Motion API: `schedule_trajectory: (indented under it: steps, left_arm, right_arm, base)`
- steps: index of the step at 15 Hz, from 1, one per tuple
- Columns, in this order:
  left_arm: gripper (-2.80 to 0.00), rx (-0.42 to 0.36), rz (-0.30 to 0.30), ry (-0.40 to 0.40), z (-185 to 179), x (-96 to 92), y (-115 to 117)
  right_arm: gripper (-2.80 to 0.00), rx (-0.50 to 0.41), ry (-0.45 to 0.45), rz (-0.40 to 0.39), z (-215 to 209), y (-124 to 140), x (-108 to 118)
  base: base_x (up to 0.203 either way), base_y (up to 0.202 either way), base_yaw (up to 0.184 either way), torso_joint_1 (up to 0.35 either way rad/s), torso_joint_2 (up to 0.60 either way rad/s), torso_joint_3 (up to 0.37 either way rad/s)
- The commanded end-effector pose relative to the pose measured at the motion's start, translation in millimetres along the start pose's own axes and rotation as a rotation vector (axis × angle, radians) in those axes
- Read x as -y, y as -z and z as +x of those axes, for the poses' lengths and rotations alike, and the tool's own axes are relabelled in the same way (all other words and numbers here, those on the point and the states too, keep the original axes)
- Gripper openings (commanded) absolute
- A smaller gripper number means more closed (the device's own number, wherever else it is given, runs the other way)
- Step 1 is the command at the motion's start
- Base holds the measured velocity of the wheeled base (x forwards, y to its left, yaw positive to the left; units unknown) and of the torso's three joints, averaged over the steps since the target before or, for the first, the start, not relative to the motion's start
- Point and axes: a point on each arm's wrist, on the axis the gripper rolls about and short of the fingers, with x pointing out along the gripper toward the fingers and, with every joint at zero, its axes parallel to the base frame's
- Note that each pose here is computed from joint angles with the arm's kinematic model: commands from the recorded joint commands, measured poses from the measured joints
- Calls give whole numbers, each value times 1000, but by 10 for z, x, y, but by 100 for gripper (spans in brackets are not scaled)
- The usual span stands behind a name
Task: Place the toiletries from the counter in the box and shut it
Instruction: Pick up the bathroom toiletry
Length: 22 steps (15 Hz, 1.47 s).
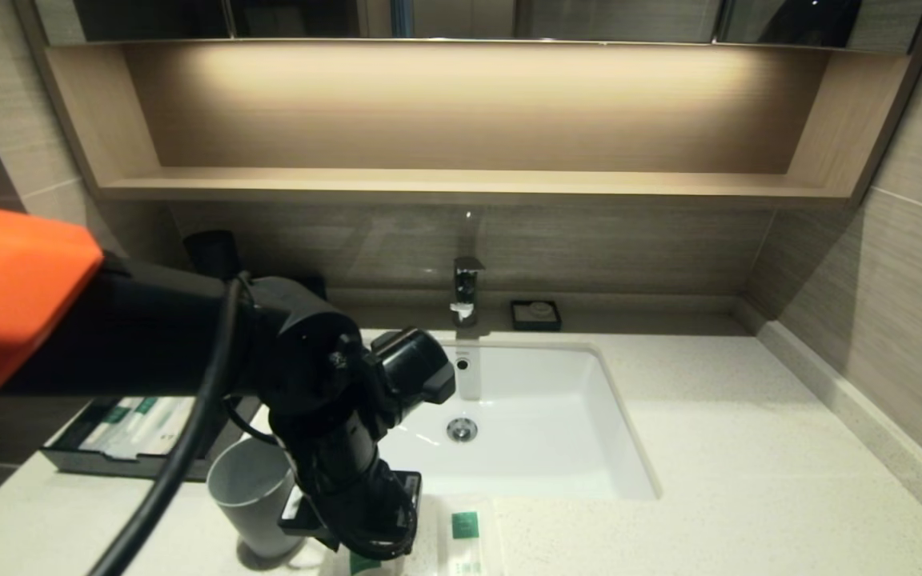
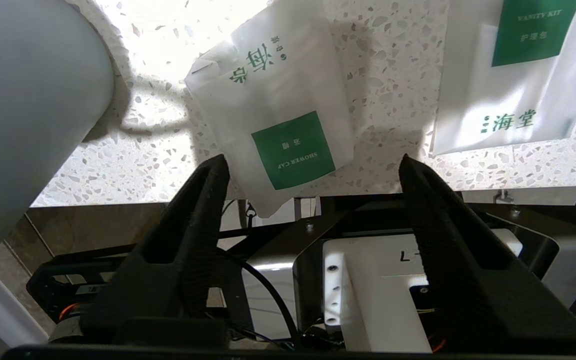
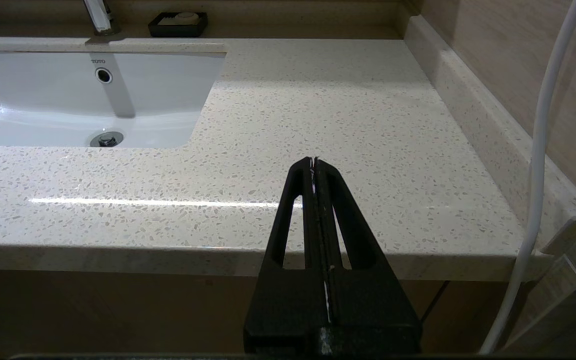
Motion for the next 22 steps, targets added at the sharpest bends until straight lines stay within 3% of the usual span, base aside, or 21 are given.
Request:
schedule_trajectory:
  steps: [1,4,22]
  left_arm:
    - [0,-21,-7,-14,63,7,-8]
    - [0,-19,-39,-22,82,7,-20]
    - [0,-49,-90,-48,233,-85,-116]
  right_arm:
    - [-280,0,0,0,0,0,0]
    - [-280,2,0,0,-1,0,0]
    - [-280,1,0,0,0,2,0]
  base:
    - [0,0,0,0,0,0]
    - [0,0,0,0,0,0]
    - [0,0,0,0,0,0]
